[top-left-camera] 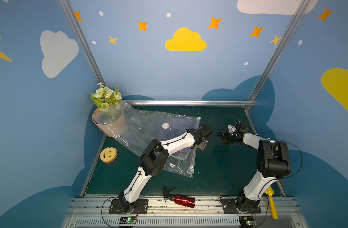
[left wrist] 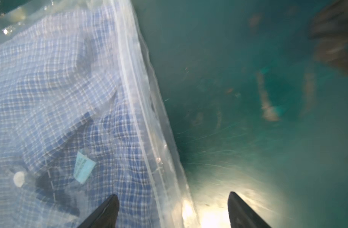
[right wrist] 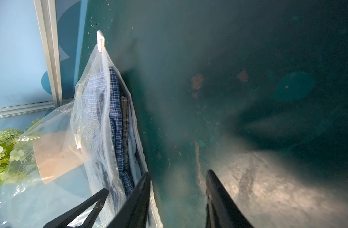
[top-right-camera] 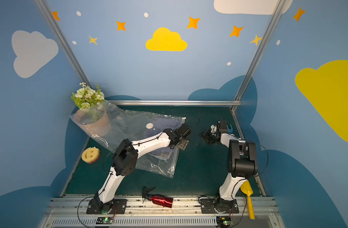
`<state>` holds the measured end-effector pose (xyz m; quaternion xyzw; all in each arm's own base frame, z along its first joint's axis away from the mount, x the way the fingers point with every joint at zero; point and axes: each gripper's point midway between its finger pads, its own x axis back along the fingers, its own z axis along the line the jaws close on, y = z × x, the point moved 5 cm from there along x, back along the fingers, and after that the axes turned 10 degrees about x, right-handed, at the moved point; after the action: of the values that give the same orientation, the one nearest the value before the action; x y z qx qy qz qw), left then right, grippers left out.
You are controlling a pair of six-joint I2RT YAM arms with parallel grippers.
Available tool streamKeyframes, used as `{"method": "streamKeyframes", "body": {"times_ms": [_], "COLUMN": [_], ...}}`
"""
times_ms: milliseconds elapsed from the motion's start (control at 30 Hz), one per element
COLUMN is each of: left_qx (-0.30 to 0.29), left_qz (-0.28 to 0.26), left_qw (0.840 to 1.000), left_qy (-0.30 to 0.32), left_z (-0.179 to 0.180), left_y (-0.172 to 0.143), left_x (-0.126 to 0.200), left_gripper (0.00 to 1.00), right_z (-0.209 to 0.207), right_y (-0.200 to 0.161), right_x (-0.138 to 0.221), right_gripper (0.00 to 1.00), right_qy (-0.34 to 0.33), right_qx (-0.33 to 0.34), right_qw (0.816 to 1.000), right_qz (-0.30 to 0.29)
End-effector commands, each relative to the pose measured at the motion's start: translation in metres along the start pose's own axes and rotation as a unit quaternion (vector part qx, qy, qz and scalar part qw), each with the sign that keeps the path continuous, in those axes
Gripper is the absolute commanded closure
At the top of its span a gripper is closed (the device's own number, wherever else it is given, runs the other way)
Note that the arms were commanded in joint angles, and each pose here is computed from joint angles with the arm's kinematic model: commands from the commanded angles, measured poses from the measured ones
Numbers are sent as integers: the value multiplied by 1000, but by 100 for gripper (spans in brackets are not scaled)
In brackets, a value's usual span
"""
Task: Take the shirt out of the vacuum bag
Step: Open the vacuum bag at the center of the board.
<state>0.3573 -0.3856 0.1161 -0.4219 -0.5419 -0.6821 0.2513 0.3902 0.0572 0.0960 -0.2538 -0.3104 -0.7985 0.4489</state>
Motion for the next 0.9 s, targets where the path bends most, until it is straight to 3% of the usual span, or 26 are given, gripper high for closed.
{"method": "streamKeyframes", "body": {"times_ms": [0, 367, 667, 867], "left_qx": [-24, -25, -18, -5], "left_qz": [4, 15, -4, -23], "left_qw": [998, 996, 997, 997], "left_qy": [61, 85, 78, 71], "left_z": [12, 21, 22, 26], "left_y": [1, -10, 4, 15], "left_x": [6, 4, 24, 46], "left_gripper": [16, 35, 67, 76], "right_z": [6, 1, 2, 9], "right_y": [3, 2, -2, -6], "right_x": [7, 0, -9, -9], "right_gripper": [55, 60, 66, 66], "right_qy": [19, 26, 28, 28], "right_qx": [8, -5, -5, 11], "right_qw": [1000, 1000, 1000, 1000], "right_qz": [-14, -11, 1, 4]}}
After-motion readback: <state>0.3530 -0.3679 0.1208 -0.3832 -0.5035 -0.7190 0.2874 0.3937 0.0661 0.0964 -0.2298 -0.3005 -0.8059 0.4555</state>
